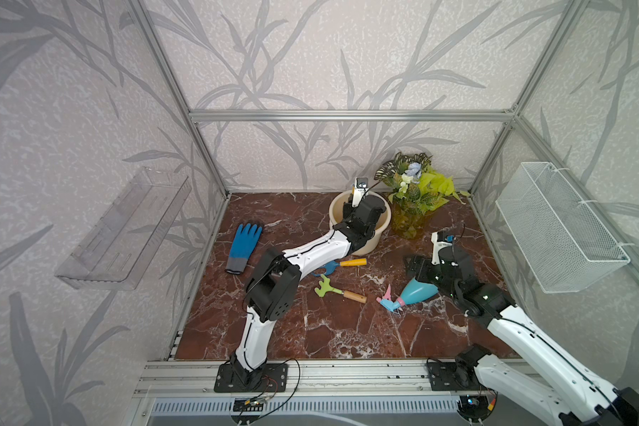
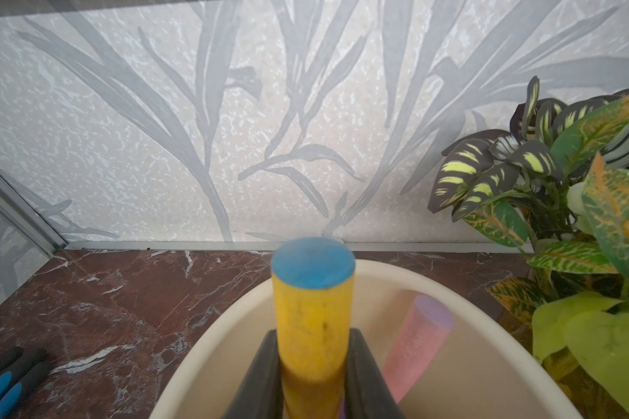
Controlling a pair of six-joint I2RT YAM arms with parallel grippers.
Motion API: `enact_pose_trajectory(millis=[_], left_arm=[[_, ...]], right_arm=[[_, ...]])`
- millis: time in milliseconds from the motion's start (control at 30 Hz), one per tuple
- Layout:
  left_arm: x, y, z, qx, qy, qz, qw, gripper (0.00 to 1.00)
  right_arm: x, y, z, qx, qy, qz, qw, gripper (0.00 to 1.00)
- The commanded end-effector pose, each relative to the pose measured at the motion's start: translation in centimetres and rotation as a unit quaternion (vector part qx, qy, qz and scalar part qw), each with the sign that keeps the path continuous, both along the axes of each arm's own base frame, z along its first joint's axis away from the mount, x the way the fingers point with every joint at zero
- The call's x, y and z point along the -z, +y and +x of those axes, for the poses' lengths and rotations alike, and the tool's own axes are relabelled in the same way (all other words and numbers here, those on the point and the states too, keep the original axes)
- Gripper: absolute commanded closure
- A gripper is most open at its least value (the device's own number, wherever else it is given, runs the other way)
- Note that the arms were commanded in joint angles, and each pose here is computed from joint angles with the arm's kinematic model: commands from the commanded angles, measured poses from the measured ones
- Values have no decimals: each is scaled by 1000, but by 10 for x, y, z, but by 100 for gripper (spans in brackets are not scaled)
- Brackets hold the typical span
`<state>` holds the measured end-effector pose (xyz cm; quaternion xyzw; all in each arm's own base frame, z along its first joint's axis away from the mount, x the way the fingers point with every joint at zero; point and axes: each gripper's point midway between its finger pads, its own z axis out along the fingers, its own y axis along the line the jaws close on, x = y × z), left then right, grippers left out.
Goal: Organize the gardening tools
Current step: Place the gardening tool in the container.
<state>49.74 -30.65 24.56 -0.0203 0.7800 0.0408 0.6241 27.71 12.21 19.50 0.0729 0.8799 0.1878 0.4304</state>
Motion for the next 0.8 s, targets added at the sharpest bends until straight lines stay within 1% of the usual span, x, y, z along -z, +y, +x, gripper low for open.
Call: enact_pose_trajectory(millis=[0,67,133,233,300,400,500,600,767], left_arm=[[9,3,1,-12,3,2,1000,77],[9,3,1,-12,4,4,1000,72],[7,3,1,-10,4,4,1000,65],[0,3,0,-7,-1,2,1000,57],[-3,3,0,-5,-3,2,1000,55],[-10,3,-2,-4,-7,2,1000,54],[-20,5,-4,-3,-10,-1,1000,48],[-33,8,-8,2,-15,-7,1000,46],[-52,11,-19,18,-12,-34,999,35]], right_arm=[[5,-4,-4,4,4,-12,1000,12],[5,-5,-4,4,4,-12,1000,12],[4,-5,-5,5,3,-12,1000,12],[3,-6,-5,6,3,-13,1000,12],[3,-6,-5,5,4,-13,1000,12],[5,-6,-5,6,7,-15,1000,12],[5,-5,-4,5,9,-14,1000,12],[4,-4,-3,3,9,-13,1000,12],[6,2,-1,-6,17,-10,1000,12]])
